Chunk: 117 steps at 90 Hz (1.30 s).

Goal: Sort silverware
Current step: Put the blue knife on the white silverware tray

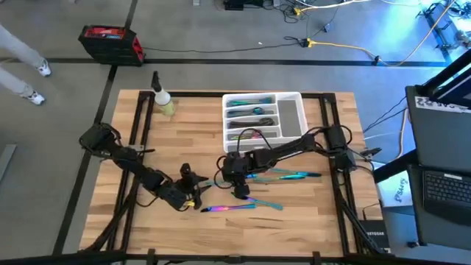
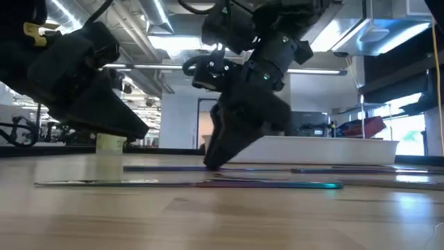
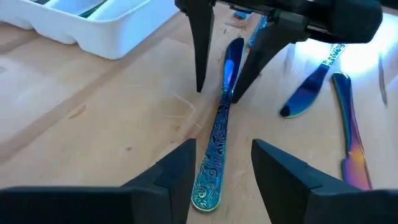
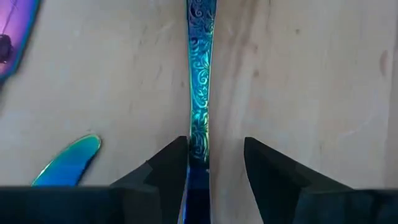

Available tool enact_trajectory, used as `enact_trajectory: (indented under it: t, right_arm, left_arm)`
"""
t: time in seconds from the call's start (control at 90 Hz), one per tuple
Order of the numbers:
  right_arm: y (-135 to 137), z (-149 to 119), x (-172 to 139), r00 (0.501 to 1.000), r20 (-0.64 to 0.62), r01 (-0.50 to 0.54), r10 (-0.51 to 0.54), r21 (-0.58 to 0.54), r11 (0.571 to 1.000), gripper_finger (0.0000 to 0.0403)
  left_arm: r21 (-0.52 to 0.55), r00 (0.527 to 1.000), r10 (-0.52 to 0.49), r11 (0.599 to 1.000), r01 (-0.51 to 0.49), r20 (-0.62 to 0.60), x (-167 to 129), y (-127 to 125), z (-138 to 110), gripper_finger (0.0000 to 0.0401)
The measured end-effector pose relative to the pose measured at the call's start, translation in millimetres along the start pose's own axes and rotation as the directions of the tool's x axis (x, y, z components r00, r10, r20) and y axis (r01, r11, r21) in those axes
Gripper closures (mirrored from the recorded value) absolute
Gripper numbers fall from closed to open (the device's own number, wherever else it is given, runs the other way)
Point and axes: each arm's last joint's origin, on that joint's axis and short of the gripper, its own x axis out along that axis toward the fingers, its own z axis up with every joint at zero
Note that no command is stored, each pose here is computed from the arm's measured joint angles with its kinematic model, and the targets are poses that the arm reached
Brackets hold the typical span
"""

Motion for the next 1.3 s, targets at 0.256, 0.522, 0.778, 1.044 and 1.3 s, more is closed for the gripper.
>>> enact_trajectory:
  t: [0.256, 0.522, 0.778, 1.044, 1.3]
  right_arm:
    - [1.0, -2.8, 1.9, 0.999, -0.027, -0.039, 0.040, 0.010, 0.999, 0.0260]
    - [4.2, -2.5, 1.7, 0.998, -0.035, -0.049, 0.049, 0.003, 0.999, 0.0317]
    - [11.7, -2.8, 2.0, 0.998, -0.049, -0.046, 0.044, -0.035, 0.998, 0.0338]
    - [11.3, -0.7, -0.4, 0.997, -0.080, -0.018, 0.018, -0.003, 1.000, 0.0338]
    - [9.5, 9.9, -9.4, 0.992, -0.130, 0.004, -0.003, 0.011, 1.000, 0.0338]
  left_arm:
    - [0.042, 1.000, 0.002, 0.999, -0.002, -0.003, 0.0, 0.3, -0.4, 0.0258]
    - [0.043, 1.000, 0.003, 0.999, -0.003, -0.004, 0.0, 0.4, -0.4, 0.0258]
    - [0.041, 1.000, 0.003, 0.999, -0.003, -0.004, 0.0, 0.4, -0.4, 0.0258]
    - [0.040, 1.000, 0.003, 0.999, -0.003, -0.004, 0.0, 0.4, -0.4, 0.0258]
    - [0.029, 1.000, 0.003, 1.000, -0.002, -0.004, 0.0, 0.4, -0.4, 0.0258]
